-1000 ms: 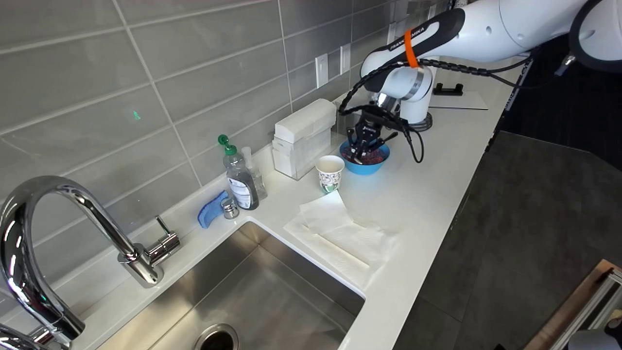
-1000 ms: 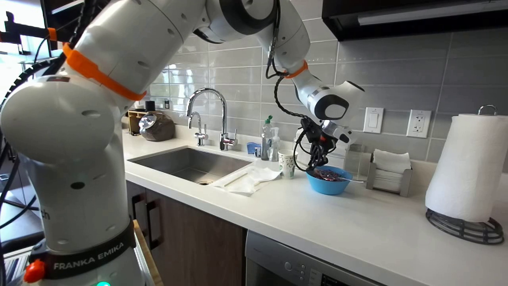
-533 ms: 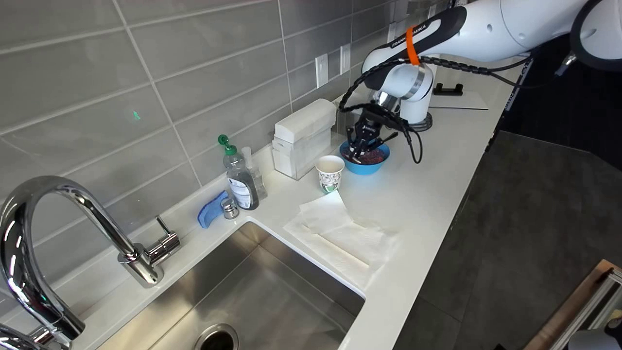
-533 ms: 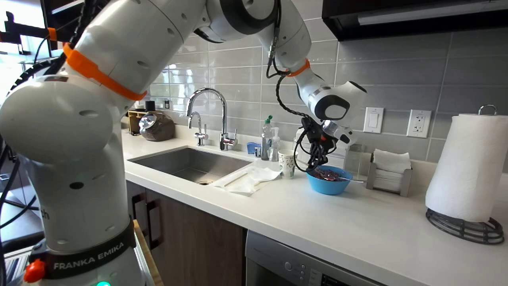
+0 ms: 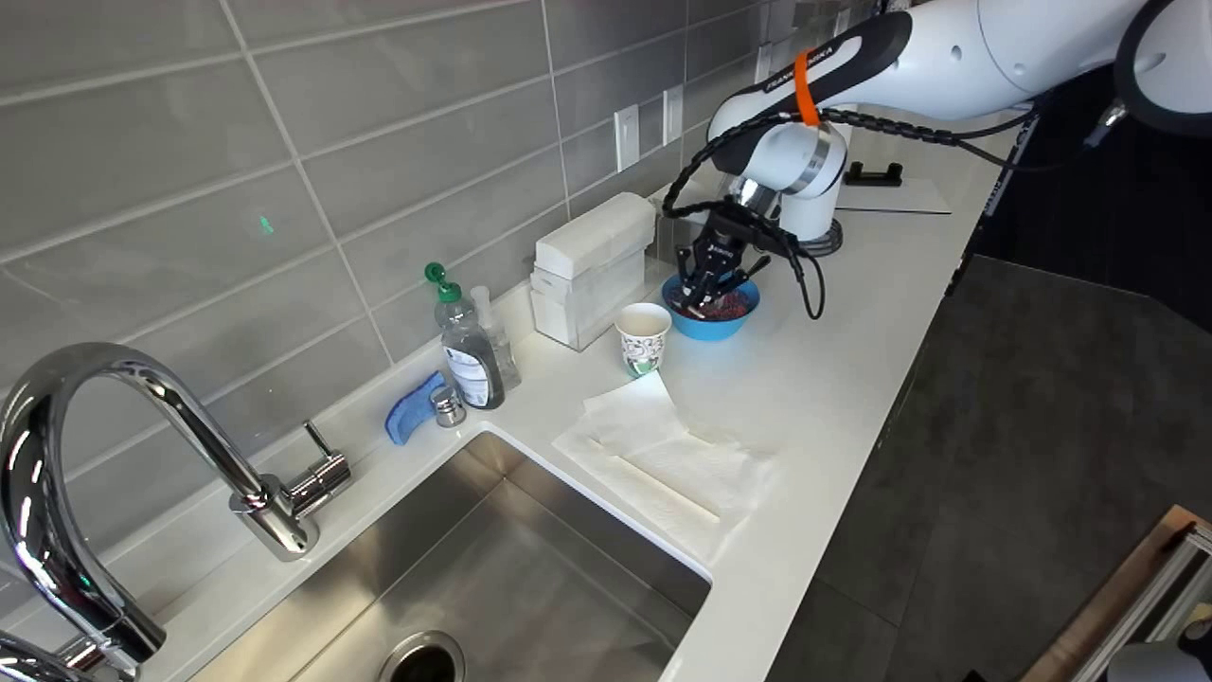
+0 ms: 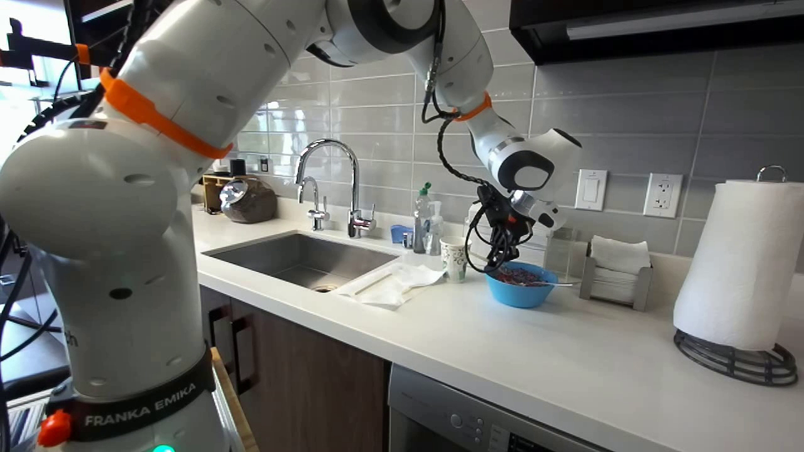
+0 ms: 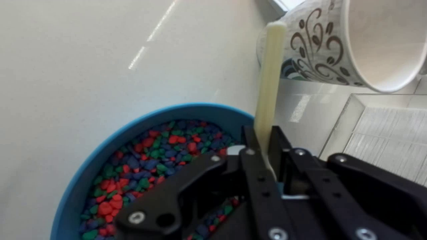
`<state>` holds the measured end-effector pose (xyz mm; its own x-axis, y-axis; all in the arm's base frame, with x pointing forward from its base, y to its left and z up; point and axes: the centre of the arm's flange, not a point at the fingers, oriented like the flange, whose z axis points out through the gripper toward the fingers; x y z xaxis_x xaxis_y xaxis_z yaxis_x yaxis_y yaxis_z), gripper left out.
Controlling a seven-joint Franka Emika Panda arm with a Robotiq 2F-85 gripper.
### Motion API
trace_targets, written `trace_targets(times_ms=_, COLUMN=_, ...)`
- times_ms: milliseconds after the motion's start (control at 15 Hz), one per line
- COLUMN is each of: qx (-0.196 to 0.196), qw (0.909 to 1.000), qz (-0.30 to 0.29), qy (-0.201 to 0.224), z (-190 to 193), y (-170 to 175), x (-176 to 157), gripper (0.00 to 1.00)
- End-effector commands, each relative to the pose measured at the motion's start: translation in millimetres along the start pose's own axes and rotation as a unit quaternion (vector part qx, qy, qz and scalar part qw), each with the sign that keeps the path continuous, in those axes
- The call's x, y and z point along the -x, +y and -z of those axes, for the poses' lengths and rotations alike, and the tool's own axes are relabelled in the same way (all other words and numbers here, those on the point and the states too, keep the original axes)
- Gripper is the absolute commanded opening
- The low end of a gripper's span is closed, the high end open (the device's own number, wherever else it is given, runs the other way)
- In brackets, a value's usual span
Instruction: Transfer a spoonful of contents from the bowl into the cup
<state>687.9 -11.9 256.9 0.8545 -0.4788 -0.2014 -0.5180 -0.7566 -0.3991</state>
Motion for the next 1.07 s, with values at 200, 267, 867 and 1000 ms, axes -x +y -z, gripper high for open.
trace_targets(times_ms=200, qx=0.046, qw=0.9977, qz=0.008, qy=0.048, z=20.4, y=-6.1, x=36.6, gripper=0.04)
trace_targets(times_ms=267, qx=0.053, qw=0.9969, qz=0.011, qy=0.058, z=24.0, y=-8.4, x=41.1, gripper=0.04)
trace_targets(times_ms=867, qx=0.108, qw=0.9831, qz=0.048, qy=0.139, z=61.6, y=-15.0, x=101.9, gripper=0.04)
trace_targets(times_ms=1000, qx=0.114, qw=0.9788, qz=0.071, qy=0.154, z=69.5, y=-18.2, x=117.7, gripper=0.04)
